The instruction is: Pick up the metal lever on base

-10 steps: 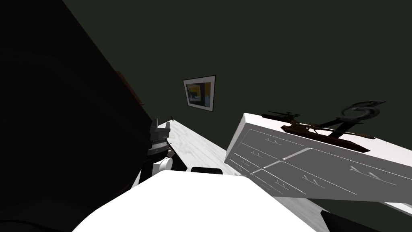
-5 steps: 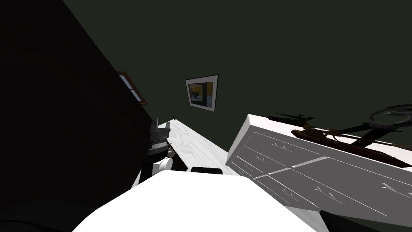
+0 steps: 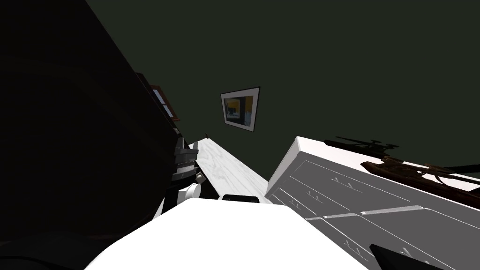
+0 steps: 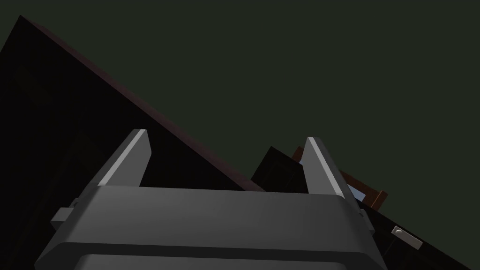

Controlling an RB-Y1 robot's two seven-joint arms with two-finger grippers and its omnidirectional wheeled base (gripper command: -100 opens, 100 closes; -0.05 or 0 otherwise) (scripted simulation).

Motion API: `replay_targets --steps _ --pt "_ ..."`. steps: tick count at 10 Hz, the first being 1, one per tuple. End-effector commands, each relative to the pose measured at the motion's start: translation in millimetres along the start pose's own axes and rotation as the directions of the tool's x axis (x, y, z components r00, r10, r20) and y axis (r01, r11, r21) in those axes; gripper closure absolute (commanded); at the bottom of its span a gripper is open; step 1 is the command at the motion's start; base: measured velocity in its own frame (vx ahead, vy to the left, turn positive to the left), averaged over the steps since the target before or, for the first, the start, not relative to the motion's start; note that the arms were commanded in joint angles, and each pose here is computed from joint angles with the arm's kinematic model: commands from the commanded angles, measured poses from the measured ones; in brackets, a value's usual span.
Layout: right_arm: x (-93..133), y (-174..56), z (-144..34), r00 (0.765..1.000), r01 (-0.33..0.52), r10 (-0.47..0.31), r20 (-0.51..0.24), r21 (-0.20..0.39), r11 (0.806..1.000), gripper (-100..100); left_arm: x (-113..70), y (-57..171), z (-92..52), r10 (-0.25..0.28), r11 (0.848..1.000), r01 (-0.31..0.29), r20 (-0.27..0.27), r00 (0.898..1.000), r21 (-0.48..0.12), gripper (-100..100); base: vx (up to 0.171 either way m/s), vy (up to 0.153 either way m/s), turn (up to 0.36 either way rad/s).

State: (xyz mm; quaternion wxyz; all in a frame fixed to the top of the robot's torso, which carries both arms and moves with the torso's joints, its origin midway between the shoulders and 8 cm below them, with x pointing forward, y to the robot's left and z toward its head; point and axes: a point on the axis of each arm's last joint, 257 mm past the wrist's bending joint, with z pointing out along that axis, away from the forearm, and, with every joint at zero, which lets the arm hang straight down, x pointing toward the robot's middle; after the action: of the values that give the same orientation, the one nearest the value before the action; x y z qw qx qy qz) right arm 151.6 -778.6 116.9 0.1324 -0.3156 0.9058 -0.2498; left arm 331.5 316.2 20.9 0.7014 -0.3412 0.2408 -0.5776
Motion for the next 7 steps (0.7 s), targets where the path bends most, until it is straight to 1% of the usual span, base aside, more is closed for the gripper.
replay_targets --steps 1,3,5,6,7 --pt "-2 0 -1.8 1.0 0.004 -0.004 0.009 0.007 1.0 -100 0.0 0 0.0 0.0 1.0 0.0 0.0 1.0 0.0 0 0.038 -0.015 0.023" --pt "11 10 4.5 1.0 -0.004 0.003 -0.031 -0.027 1.0 -100 0.0 0 0.0 0.0 1.0 0.0 0.0 1.0 0.0 0 -0.001 0.001 -0.004" --pt "13 12 5.6 0.999 -0.006 0.004 -0.038 -0.033 0.999 -100 0.0 0 0.0 0.0 1.0 0.0 0.0 1.0 0.0 0 -0.007 0.003 -0.001" --pt "22 23 6.1 0.998 -0.006 0.002 -0.059 -0.07 0.998 -100 0.0 0 0.0 0.0 1.0 0.0 0.0 1.0 0.0 0 0.029 -0.007 0.11" --pt "26 32 6.3 0.998 -0.004 -0.003 -0.067 -0.103 0.995 -100 0.0 0 0.0 0.0 1.0 0.0 0.0 1.0 0.0 0 0.062 -0.033 0.153"
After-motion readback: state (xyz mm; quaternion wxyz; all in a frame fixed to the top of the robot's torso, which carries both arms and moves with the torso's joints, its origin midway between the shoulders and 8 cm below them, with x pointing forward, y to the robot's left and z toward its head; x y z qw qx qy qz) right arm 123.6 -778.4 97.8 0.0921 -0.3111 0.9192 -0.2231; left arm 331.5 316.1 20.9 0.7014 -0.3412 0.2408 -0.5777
